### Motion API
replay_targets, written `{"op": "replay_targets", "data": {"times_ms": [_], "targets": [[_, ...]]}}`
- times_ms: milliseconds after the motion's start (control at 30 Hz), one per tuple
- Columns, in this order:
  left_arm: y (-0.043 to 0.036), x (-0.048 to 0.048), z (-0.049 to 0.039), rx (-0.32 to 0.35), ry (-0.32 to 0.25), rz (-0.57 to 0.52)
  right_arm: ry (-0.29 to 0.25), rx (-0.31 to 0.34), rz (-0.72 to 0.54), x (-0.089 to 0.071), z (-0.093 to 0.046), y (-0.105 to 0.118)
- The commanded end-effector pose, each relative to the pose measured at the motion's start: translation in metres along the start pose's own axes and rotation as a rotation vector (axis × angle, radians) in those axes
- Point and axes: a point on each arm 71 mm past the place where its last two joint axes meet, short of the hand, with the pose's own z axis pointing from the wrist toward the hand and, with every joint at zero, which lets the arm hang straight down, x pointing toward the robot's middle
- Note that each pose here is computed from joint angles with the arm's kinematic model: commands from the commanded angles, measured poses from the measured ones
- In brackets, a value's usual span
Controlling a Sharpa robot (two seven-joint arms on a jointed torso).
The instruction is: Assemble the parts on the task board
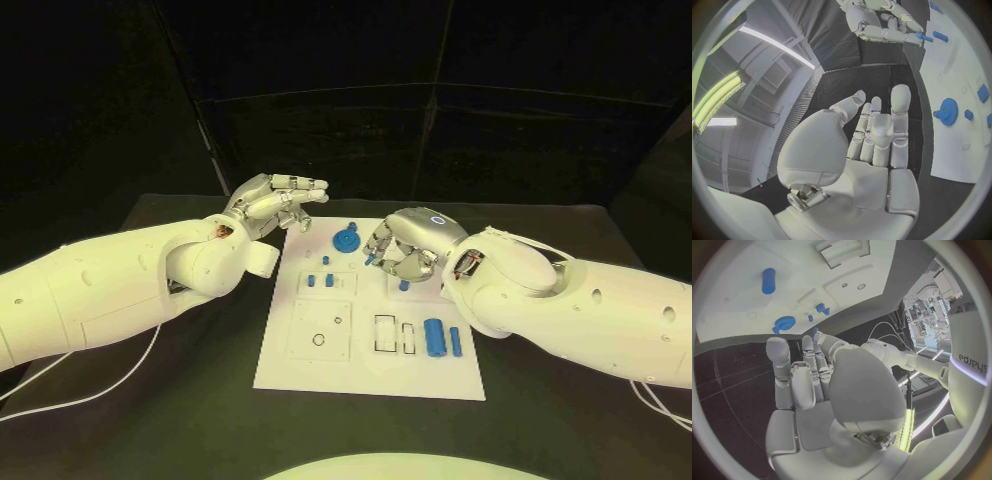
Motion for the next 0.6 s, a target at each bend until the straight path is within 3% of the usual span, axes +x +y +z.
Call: {"op": "replay_targets", "data": {"times_ms": [33,200,600], "targets": [[-0.0016,0.0020,0.0018,0.010,0.000,-0.003,0.081,0.000,-0.023,0.012,0.006,0.004],[-0.0015,0.0055,0.0040,0.012,0.006,-0.004,0.136,-0.022,-0.046,0.028,0.013,0.012],[-0.0008,0.0094,0.0084,0.011,0.015,-0.006,0.206,-0.072,-0.073,0.057,0.022,0.029]]}}
